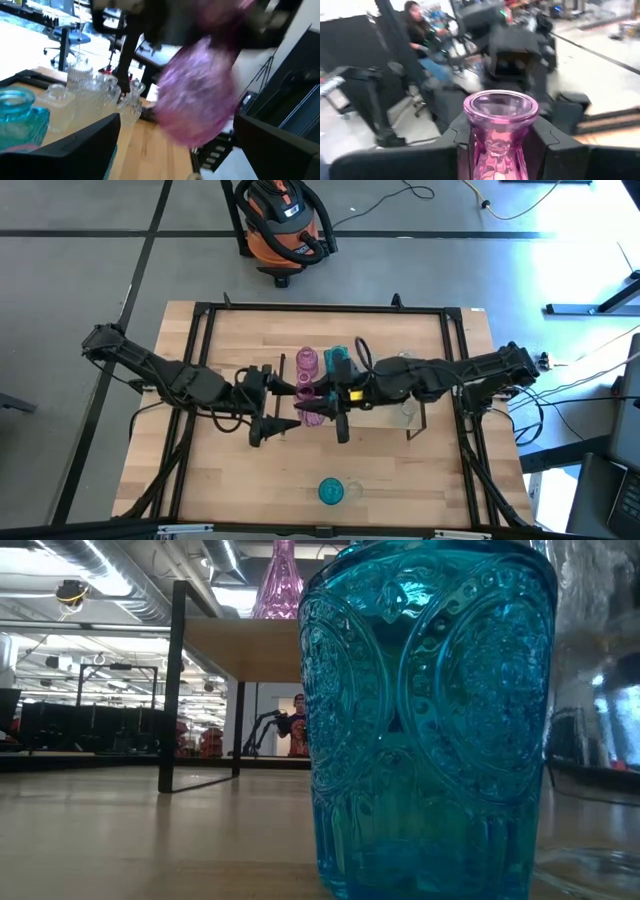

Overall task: Sort vases onto shelf
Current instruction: Put the violet vase on the shelf aligned with the other violet vase

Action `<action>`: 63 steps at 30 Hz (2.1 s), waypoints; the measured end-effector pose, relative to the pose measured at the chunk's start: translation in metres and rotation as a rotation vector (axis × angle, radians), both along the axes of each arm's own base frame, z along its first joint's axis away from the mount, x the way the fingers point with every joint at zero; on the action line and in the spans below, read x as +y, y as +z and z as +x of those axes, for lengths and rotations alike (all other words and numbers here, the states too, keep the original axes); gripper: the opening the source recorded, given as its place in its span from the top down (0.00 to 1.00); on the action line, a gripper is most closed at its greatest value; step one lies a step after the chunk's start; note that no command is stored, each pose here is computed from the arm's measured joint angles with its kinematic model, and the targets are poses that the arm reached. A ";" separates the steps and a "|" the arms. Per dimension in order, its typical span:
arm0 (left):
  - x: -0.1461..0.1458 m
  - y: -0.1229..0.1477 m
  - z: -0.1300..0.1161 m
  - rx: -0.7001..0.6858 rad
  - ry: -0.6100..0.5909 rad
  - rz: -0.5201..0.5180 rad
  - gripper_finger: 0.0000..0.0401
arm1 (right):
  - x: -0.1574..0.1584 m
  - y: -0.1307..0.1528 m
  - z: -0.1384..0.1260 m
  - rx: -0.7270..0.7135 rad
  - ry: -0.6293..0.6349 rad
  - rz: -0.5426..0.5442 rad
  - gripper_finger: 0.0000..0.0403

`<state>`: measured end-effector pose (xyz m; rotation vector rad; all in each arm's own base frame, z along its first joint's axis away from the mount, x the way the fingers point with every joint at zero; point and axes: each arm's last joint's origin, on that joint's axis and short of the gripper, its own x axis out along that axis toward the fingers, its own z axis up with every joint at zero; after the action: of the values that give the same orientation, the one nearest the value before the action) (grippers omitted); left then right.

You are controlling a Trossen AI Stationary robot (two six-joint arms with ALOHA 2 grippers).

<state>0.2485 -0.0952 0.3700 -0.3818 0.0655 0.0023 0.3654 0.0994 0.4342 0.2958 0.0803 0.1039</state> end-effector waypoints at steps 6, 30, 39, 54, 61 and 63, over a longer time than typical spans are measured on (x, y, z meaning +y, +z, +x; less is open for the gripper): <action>-0.002 0.006 0.000 -0.054 -0.071 -0.034 0.04 | -0.007 -0.010 0.006 0.061 -0.006 -0.014 0.79; 0.007 -0.006 0.018 -0.017 -0.007 -0.098 0.04 | -0.007 -0.014 0.017 0.021 0.010 0.022 0.79; 0.007 -0.007 0.018 -0.008 -0.018 -0.123 0.09 | -0.005 -0.016 0.022 -0.004 0.030 0.030 0.79; 0.006 -0.008 0.018 0.007 -0.037 -0.187 0.32 | -0.007 -0.015 0.023 -0.009 0.034 0.037 0.76; 0.004 -0.006 0.017 -0.009 -0.018 -0.169 0.32 | -0.007 -0.013 0.023 -0.035 0.013 0.034 0.75; 0.003 -0.005 0.016 -0.020 -0.008 -0.159 0.32 | -0.008 -0.010 0.022 -0.061 0.003 0.037 0.73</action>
<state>0.2647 -0.0923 0.3649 -0.5404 0.0479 -0.0142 0.3875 0.0918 0.4245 0.3290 0.0178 0.1170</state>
